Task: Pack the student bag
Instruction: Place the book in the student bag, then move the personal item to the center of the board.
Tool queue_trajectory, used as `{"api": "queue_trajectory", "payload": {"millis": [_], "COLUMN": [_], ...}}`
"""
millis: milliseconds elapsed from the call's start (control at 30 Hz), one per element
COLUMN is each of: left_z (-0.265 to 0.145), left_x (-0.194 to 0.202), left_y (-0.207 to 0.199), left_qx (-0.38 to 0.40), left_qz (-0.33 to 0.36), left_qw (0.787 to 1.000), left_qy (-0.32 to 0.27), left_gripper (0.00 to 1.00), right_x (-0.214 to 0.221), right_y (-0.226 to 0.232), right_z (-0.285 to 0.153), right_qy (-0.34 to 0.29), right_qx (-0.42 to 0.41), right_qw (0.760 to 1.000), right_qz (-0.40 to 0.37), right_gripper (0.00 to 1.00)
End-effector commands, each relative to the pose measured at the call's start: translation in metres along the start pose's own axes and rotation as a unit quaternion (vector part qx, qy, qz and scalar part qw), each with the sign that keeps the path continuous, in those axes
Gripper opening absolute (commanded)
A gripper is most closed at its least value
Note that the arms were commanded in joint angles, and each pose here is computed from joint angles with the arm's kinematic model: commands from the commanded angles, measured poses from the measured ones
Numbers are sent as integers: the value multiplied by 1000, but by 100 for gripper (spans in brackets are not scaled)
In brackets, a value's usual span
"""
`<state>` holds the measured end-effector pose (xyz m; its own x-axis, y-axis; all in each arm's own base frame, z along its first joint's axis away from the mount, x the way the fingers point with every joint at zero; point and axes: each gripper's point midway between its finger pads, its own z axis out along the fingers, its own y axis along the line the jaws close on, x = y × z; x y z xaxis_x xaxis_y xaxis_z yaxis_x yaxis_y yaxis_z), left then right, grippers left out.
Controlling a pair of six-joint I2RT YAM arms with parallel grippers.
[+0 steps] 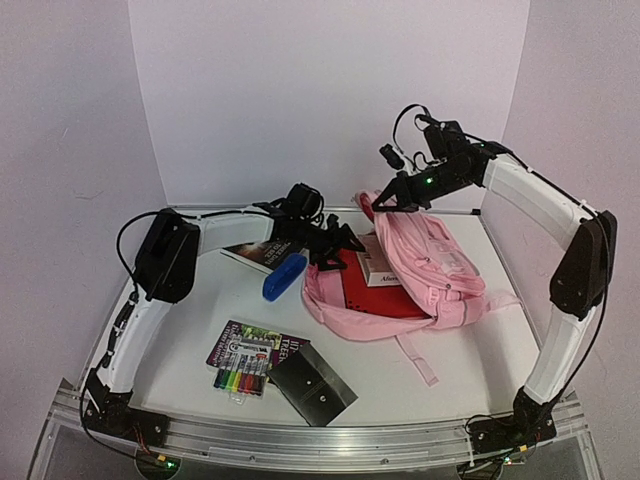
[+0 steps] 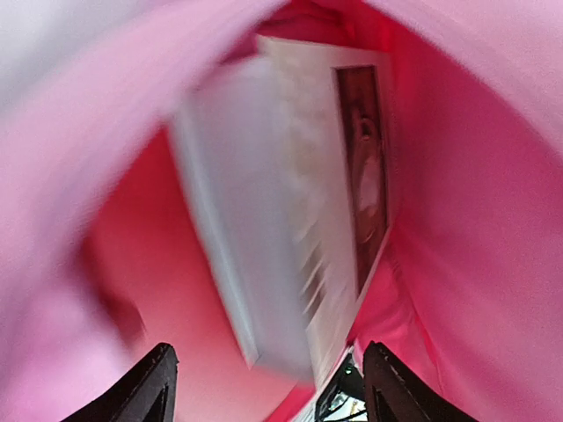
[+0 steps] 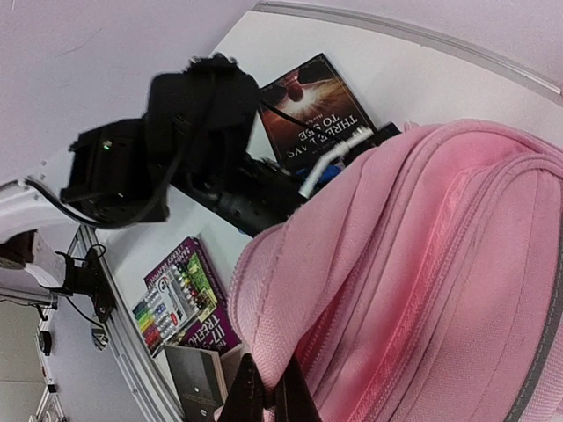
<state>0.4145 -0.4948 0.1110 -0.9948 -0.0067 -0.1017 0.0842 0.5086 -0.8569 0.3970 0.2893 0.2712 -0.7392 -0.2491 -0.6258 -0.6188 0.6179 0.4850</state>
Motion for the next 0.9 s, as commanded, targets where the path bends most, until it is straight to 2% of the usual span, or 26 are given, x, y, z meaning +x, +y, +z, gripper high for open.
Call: {"api": "queue_trajectory", "payload": {"millis": [0,167,233,333,433,533,633,733,867], "left_z": [-92,-145,-162,-181,-192,-197,-202,-209,-208], "left_x": [-31,-47,-51,-57,-55,-47,-41,-44,-47], "left_y": [-43,-18,-5,17,36,56,78,93,96], "left_qx": [-8,-51,-72,-116,-150,-180,-200,-218,-241], "left_qz": [49,16,6,-17,-44,-68,-96,-108,-81], "left_qw": [995,992,988,981,973,966,958,951,952], "left_qy": [-83,-117,-133,-158,-168,-174,-180,-192,-168], "left_gripper": [76,84,87,93,94,97,100,100,100], "right_x": [14,41,50,54,45,33,18,5,-5], "right_y": [-14,-40,-49,-52,-47,-45,-43,-45,-39], "right_z": [-13,-1,3,8,8,7,9,15,23], "right_qy": [-3,31,44,52,43,33,19,11,7], "right_qx": [36,69,79,77,68,65,61,58,42], "right_qw": [999,997,995,995,996,997,997,998,998], "right_qz": [-34,-34,-32,-27,-32,-38,-41,-38,-42], "right_gripper": [0,0,4,26,58,74,82,86,87]}}
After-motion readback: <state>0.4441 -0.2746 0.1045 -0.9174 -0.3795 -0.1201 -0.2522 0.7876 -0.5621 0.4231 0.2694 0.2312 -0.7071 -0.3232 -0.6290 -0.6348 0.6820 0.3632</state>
